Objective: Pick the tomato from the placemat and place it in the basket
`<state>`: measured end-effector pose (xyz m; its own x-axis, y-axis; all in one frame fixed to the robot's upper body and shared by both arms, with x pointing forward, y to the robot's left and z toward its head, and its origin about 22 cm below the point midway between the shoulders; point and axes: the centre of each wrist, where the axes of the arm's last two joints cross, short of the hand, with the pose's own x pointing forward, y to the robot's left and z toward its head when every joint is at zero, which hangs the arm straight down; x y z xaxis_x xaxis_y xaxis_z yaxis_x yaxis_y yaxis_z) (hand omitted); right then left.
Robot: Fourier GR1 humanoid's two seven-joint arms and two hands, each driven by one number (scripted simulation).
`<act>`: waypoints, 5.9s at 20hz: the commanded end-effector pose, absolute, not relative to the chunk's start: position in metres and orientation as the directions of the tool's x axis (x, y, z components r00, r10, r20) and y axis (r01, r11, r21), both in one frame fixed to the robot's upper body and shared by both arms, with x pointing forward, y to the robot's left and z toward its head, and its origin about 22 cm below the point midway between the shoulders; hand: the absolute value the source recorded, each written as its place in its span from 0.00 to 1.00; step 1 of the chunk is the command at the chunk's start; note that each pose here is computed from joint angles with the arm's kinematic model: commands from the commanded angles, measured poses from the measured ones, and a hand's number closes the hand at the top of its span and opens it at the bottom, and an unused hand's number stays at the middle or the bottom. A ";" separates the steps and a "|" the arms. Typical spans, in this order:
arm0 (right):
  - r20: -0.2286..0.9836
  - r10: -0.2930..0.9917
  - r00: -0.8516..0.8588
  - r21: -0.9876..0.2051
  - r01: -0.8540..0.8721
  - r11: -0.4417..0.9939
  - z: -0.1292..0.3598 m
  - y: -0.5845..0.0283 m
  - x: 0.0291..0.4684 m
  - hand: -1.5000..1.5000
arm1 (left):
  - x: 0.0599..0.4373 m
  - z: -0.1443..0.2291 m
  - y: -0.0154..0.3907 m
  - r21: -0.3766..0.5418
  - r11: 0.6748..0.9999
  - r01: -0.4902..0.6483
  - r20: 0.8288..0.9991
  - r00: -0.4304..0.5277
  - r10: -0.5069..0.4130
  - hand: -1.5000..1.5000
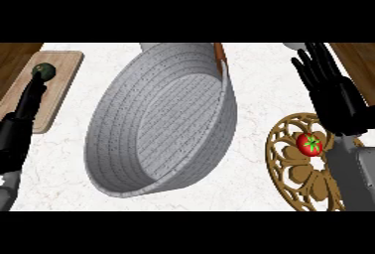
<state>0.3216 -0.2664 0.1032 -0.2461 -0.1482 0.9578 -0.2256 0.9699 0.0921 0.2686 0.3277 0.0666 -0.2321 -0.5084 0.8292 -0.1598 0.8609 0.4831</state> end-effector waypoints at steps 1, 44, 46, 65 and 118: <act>0.943 -0.191 -0.273 0.119 -0.260 0.958 0.096 -0.291 0.313 1.00 | 0.261 0.052 0.327 0.465 0.878 -0.117 0.867 -0.143 -0.478 0.50; 0.204 0.875 -0.440 -0.881 -0.472 -0.031 0.349 -0.393 0.261 0.00 | 0.212 -0.042 0.284 0.136 0.990 -0.032 0.844 0.528 -0.099 0.50; 0.211 0.873 -0.440 -0.877 -0.480 -0.031 0.334 -0.399 0.264 0.00 | 0.189 -0.060 0.294 0.126 0.991 -0.048 0.847 0.525 -0.082 0.50; 0.252 0.851 -0.461 -0.881 -0.472 0.005 0.186 -0.358 0.288 0.00 | 0.216 -0.042 0.293 0.137 0.990 -0.041 0.847 0.522 -0.096 0.50; 0.191 0.885 -0.424 -0.844 -0.531 -0.073 0.014 -0.327 0.300 0.00 | 0.204 -0.050 0.293 0.150 0.988 -0.040 0.844 0.526 -0.107 0.50</act>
